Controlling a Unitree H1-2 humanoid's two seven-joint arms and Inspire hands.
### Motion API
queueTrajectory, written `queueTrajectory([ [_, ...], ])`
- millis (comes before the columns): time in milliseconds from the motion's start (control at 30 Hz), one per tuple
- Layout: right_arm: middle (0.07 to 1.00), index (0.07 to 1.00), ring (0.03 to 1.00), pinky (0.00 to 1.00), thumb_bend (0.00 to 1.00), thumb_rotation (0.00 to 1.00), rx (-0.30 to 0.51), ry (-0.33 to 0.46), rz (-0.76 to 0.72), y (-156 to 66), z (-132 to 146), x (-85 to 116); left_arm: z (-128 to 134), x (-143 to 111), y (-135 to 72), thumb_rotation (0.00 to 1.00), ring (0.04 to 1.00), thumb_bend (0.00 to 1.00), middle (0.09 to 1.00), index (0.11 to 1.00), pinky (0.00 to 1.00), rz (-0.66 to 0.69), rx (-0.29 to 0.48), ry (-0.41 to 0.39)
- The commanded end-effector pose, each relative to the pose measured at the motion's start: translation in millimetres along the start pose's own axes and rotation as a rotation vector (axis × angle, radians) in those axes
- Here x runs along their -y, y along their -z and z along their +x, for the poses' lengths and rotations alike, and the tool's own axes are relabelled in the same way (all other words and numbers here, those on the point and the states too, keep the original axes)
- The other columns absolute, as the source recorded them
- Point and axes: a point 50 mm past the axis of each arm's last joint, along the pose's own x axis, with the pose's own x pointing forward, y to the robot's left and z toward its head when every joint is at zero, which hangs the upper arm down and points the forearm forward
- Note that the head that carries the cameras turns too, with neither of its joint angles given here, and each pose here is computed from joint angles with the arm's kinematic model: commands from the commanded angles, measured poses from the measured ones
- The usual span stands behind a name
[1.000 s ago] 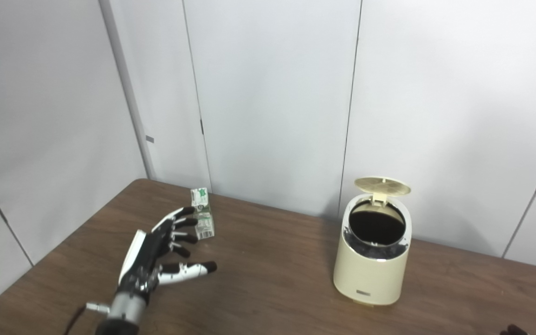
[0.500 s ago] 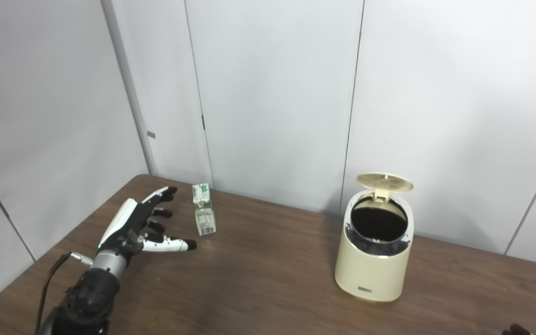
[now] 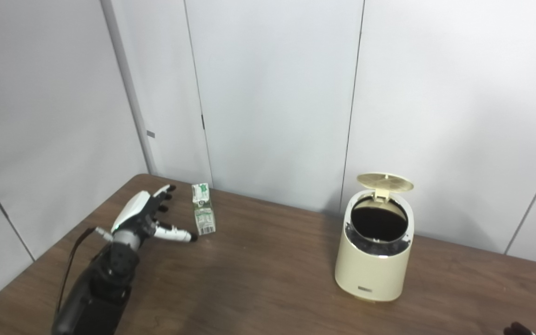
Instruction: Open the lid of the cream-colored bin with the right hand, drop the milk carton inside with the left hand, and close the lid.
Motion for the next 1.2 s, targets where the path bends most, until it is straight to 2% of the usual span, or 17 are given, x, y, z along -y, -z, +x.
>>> queueTrajectory([
  [0, 0.862, 0.839, 0.829, 0.69, 0.83, 0.79, 0.066, -0.022, -0.017, -11, 6, 3, 14, -24, -17, 0.20, 0.951, 0.95, 0.998, 1.000, 0.73, 0.024, 0.036, -0.070],
  [167, 0.868, 0.843, 0.836, 0.70, 0.83, 0.79, 0.070, -0.021, -0.018, -12, 5, 1, 27, -22, -24, 0.20, 0.955, 0.96, 1.000, 1.000, 0.71, 0.011, 0.035, -0.038],
  [400, 0.868, 0.848, 0.838, 0.71, 0.82, 0.80, 0.069, -0.017, -0.019, -14, 3, 0, 43, -15, -34, 0.18, 0.982, 0.96, 1.000, 1.000, 0.76, -0.006, 0.022, -0.031],
  [567, 0.871, 0.848, 0.840, 0.71, 0.81, 0.80, 0.069, -0.017, -0.016, -16, 2, -2, 52, -14, -42, 0.20, 0.953, 0.95, 1.000, 1.000, 0.73, 0.027, 0.022, -0.006],
  [933, 0.886, 0.857, 0.854, 0.73, 0.75, 0.79, 0.073, -0.019, -0.013, -23, 2, -6, 61, -27, -50, 0.15, 0.975, 0.95, 1.000, 1.000, 0.79, 0.074, 0.038, 0.013],
  [1167, 0.906, 0.876, 0.873, 0.75, 0.72, 0.79, 0.073, -0.017, -0.008, -27, 2, -10, 60, -35, -51, 0.10, 0.920, 0.93, 0.959, 0.984, 0.74, 0.065, 0.045, 0.003],
])
